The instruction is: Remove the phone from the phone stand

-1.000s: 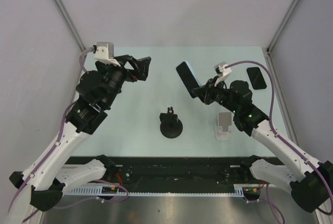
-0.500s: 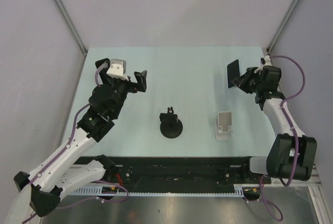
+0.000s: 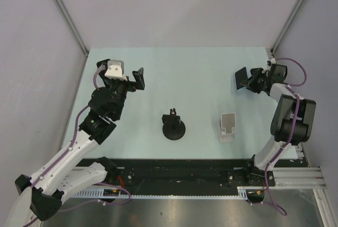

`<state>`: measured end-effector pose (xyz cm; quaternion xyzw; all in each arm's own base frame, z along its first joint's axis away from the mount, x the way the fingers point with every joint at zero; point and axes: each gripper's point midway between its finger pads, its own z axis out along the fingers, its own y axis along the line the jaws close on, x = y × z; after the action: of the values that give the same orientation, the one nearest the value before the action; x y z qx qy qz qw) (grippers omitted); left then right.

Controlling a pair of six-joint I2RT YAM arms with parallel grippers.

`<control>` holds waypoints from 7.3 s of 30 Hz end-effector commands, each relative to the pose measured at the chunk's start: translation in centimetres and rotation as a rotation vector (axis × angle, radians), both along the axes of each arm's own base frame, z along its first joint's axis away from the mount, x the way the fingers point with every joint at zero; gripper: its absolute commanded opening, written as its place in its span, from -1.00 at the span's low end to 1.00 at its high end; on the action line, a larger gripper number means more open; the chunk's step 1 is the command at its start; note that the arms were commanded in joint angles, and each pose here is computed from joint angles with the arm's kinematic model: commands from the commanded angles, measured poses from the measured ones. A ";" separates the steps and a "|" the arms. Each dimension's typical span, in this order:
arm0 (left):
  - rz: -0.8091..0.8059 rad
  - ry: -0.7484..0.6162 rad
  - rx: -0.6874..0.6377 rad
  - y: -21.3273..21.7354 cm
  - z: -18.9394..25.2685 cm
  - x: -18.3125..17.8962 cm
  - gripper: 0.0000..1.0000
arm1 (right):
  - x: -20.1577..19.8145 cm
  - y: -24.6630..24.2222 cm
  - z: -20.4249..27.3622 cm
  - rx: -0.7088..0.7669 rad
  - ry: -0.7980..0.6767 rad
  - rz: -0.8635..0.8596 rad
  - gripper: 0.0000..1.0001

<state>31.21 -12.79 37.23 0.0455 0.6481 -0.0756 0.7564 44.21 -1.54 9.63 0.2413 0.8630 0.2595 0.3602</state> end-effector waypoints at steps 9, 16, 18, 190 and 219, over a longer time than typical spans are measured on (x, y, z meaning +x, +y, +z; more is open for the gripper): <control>0.050 -0.044 0.023 1.1 0.7 0.4 1.00 | 3.7 -0.7 -0.9 0.117 -0.060 0.117 -1.00; 0.040 -0.041 0.024 0.9 0.5 0.5 1.00 | 2.5 -2.4 -4.2 0.092 0.039 0.100 -0.46; 0.034 -0.046 0.020 0.8 0.6 0.4 1.00 | 2.4 -2.8 -4.7 0.071 0.054 0.100 -0.22; 0.066 -0.075 0.048 1.8 1.4 -0.1 1.00 | -18.1 31.9 15.4 -0.542 -0.281 1.314 0.80; 0.156 -0.128 0.012 5.7 2.0 -3.4 1.00 | -24.9 36.2 11.2 -0.518 -0.215 1.643 -0.52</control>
<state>27.57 -7.08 39.25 -0.0106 0.6027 -0.0254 0.7975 21.57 34.97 19.99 -0.5593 0.7683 0.2362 0.2030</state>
